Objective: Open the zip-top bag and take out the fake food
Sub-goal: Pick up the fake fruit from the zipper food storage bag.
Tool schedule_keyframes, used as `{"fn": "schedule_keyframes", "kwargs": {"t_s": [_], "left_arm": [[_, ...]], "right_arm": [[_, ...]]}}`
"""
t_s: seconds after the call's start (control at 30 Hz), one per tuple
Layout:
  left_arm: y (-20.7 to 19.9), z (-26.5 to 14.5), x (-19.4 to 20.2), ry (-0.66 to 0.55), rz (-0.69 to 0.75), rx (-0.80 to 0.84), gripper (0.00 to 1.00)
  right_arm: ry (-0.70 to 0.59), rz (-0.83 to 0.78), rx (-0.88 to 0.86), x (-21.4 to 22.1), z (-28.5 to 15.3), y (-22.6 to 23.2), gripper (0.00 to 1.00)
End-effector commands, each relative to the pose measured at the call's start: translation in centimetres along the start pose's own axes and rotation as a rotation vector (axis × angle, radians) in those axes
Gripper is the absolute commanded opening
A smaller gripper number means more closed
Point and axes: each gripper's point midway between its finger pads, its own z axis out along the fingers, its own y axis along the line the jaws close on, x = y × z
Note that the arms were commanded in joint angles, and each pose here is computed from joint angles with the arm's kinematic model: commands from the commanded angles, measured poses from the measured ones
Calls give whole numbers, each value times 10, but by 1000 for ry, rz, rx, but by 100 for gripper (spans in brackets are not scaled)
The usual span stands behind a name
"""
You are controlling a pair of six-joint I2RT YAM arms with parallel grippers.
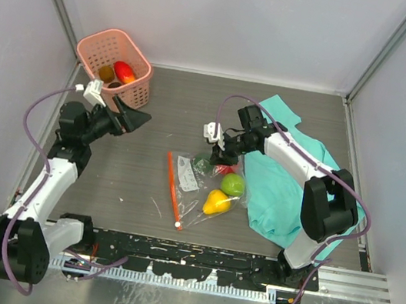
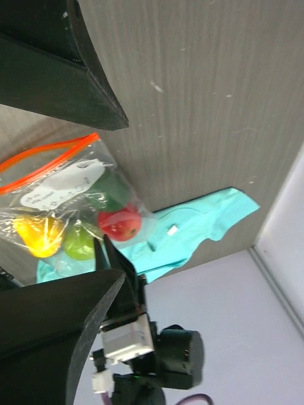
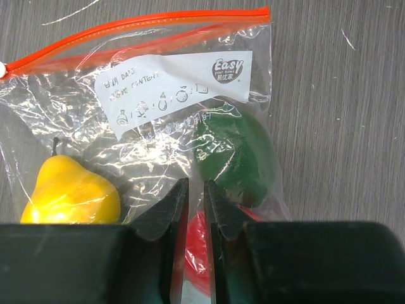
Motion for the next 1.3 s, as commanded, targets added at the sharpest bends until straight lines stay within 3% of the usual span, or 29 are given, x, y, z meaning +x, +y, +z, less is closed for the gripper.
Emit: {"fn": "schedule_keyframes", "kwargs": {"t_s": [0.0,0.3,0.5,0.6,0.93,1.27], "left_arm": [[-14,-5,26,43,5,89,89],[16,0,121,205,57,6,52],[40,-3,161,287,120,-78,23],[49,-5,178,324,108,-81,15],[48,6,219,422,122,14,11],[40,9,233,430,178,72,13]], "right_arm": [[-38,-71,36,-21,-11,-4,23],[-34,-84,23,-18,-12,-3,27],[-2,-121,30,-9,-12,-6,27],[22,-166,53,-6,-15,-10,27],[123,-282,62,10,-12,-34,32],[166,-344,3,16,5,-57,41]]}}
